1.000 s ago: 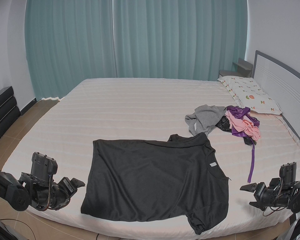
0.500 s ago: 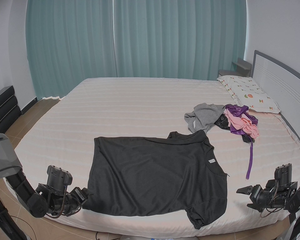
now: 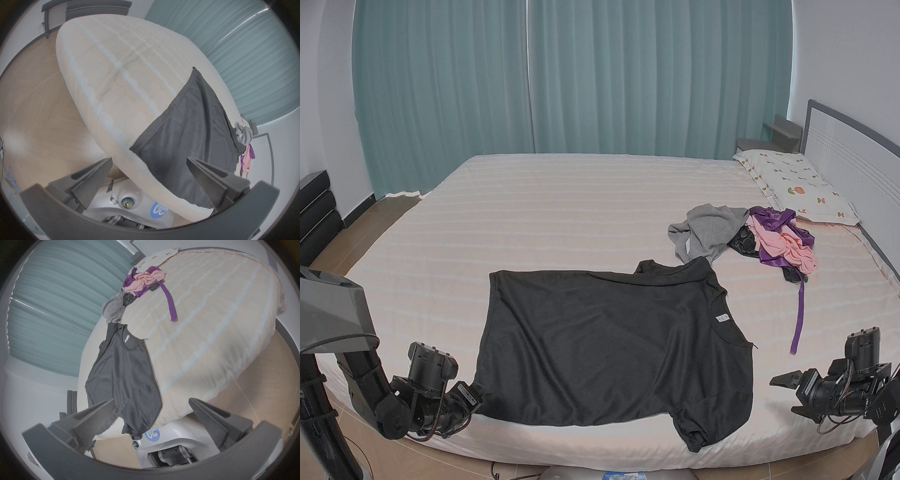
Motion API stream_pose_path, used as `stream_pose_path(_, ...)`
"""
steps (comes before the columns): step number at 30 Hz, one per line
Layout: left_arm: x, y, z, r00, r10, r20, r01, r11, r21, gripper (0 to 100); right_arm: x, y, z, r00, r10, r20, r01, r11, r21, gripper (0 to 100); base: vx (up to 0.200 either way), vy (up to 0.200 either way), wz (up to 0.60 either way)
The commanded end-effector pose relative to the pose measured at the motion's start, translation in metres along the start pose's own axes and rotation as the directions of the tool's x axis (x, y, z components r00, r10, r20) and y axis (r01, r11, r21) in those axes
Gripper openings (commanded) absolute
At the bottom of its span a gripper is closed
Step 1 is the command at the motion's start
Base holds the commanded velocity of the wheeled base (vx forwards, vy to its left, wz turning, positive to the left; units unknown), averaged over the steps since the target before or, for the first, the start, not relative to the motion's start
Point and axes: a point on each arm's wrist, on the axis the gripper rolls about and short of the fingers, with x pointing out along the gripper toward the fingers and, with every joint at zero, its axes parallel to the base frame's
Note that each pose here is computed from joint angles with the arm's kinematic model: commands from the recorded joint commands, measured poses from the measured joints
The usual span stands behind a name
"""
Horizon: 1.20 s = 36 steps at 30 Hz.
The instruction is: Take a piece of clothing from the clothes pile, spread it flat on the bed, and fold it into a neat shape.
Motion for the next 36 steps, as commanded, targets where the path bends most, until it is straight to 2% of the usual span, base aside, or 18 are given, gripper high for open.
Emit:
stream_pose_path(1, 0.008, 0.001, 0.000, 1.000, 0.023, 0.018, -0.023, 1.000, 0.002, 100, -0.001, -0.003, -0.002, 1.000, -0.011, -0.010, 0.011, 1.000, 0.003, 100, 0.000, 0.000, 0.00)
stream_pose_path(18, 0.032, -0.018, 0.007, 0.993, -0.059, 0.099, 0.058, 0.998, 0.006, 100, 0.003, 0.003, -0.003, 1.000, 0.002, -0.015, -0.002, 1.000, -0.018, 100, 0.000, 0.000, 0.00)
stream_pose_path(25, 0.038, -0.019, 0.007, 0.994, -0.052, 0.096, 0.049, 0.998, 0.033, 100, 0.013, 0.007, 0.000, 1.000, -0.006, -0.024, 0.005, 1.000, -0.026, 100, 0.000, 0.000, 0.00)
stream_pose_path(26, 0.038, -0.019, 0.007, 0.994, -0.052, 0.096, 0.049, 0.998, 0.033, 0, 0.013, 0.007, 0.000, 1.000, -0.006, -0.024, 0.005, 1.000, -0.026, 100, 0.000, 0.000, 0.00)
stream_pose_path(36, 0.044, -0.012, 0.006, 0.989, 0.014, 0.144, -0.023, 0.998, 0.062, 0, 0.023, 0.010, -0.001, 0.999, -0.020, -0.036, 0.019, 0.999, -0.037, 100, 0.000, 0.000, 0.00)
